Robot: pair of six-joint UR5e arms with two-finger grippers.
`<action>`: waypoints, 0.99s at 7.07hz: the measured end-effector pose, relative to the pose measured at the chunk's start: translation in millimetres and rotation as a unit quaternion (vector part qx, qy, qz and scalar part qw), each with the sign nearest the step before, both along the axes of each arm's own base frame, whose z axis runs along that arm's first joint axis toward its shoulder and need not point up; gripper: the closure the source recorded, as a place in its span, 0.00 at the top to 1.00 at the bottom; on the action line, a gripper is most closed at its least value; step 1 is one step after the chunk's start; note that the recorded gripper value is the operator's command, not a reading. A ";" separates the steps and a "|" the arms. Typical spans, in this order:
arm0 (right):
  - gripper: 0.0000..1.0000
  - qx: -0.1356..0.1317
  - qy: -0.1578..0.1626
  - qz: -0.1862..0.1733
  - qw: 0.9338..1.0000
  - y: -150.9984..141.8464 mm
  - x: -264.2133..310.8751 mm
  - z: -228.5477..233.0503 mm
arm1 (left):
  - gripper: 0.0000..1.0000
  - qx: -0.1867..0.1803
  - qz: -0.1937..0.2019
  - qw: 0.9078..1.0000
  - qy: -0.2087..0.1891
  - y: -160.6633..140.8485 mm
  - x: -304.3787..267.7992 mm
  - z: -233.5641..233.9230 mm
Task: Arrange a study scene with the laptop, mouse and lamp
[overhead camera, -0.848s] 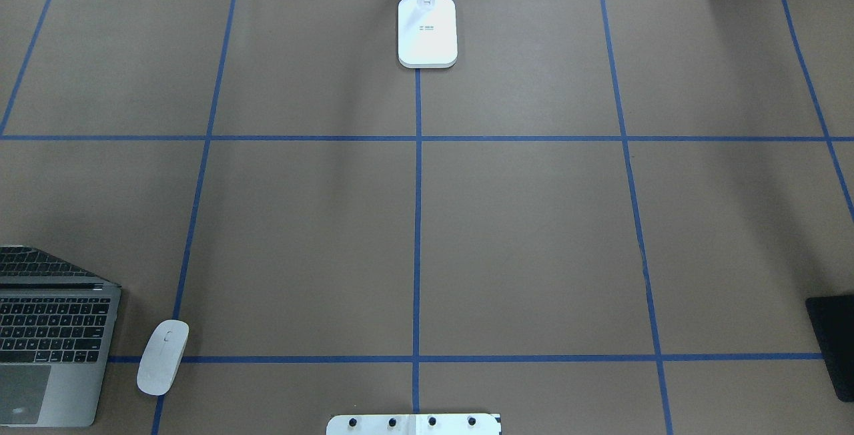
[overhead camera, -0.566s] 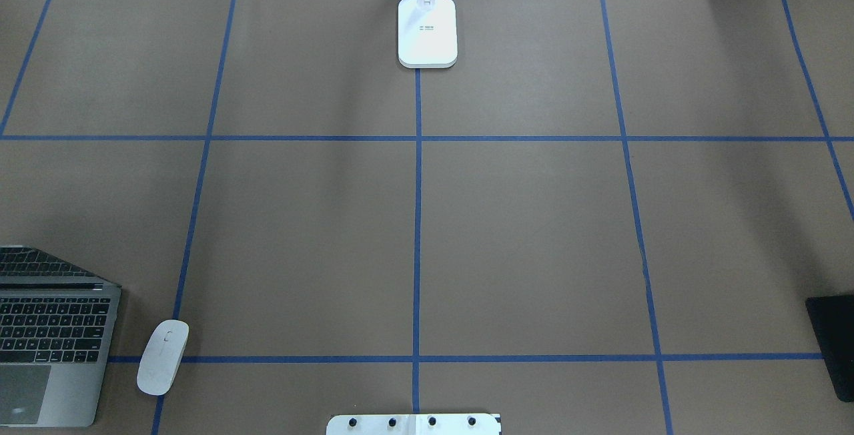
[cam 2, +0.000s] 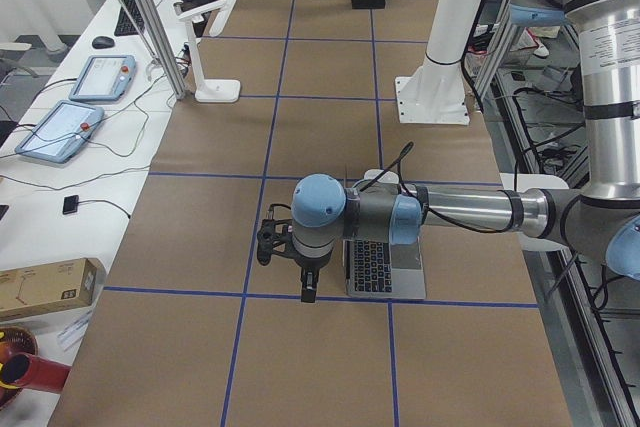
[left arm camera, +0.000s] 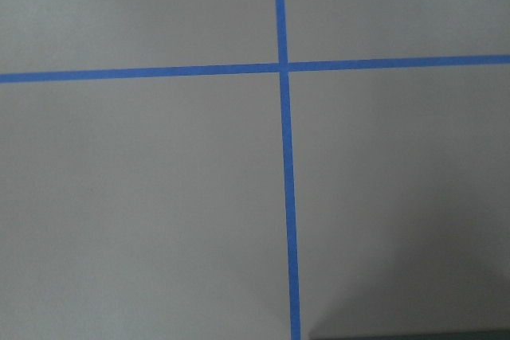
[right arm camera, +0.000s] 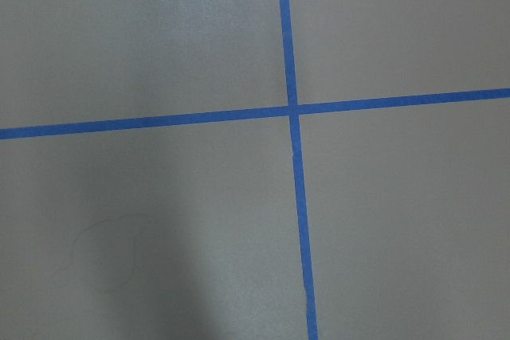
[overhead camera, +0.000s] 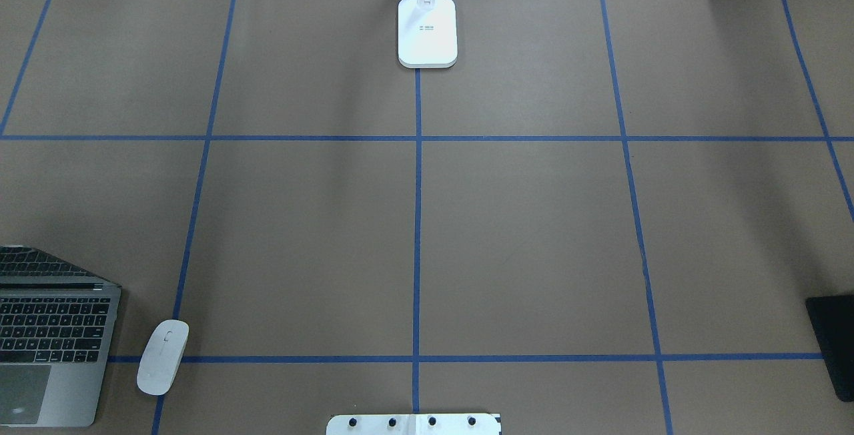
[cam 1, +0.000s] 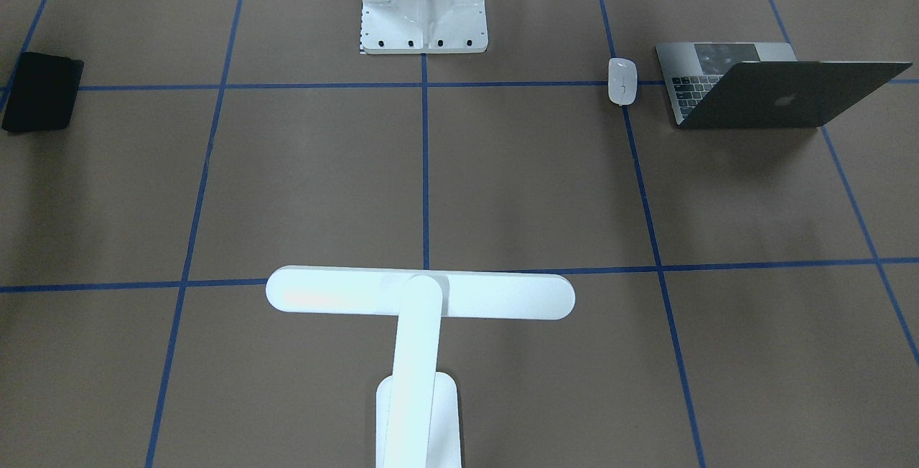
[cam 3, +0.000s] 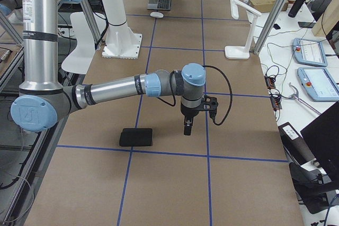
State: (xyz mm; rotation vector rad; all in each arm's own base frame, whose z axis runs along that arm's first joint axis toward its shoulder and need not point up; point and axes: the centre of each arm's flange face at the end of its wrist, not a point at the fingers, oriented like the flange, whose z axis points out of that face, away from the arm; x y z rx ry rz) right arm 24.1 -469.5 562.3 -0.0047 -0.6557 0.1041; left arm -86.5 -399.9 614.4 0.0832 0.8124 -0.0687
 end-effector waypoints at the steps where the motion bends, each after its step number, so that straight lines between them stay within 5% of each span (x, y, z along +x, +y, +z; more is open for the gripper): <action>1: 1.00 -0.002 0.013 -0.001 1.000 1.1 -0.2 3.6 | 1.00 -0.022 -0.024 0.999 0.004 8.5 -1.7 -4.8; 4: 1.00 -0.013 0.025 -0.007 1.000 12.5 -2.6 16.8 | 1.00 -0.118 -0.113 0.986 0.022 60.8 1.6 -22.8; 7: 1.00 -0.013 0.020 -0.007 1.000 26.9 -2.0 14.8 | 1.00 -0.216 -0.204 0.953 0.060 76.4 7.6 -43.7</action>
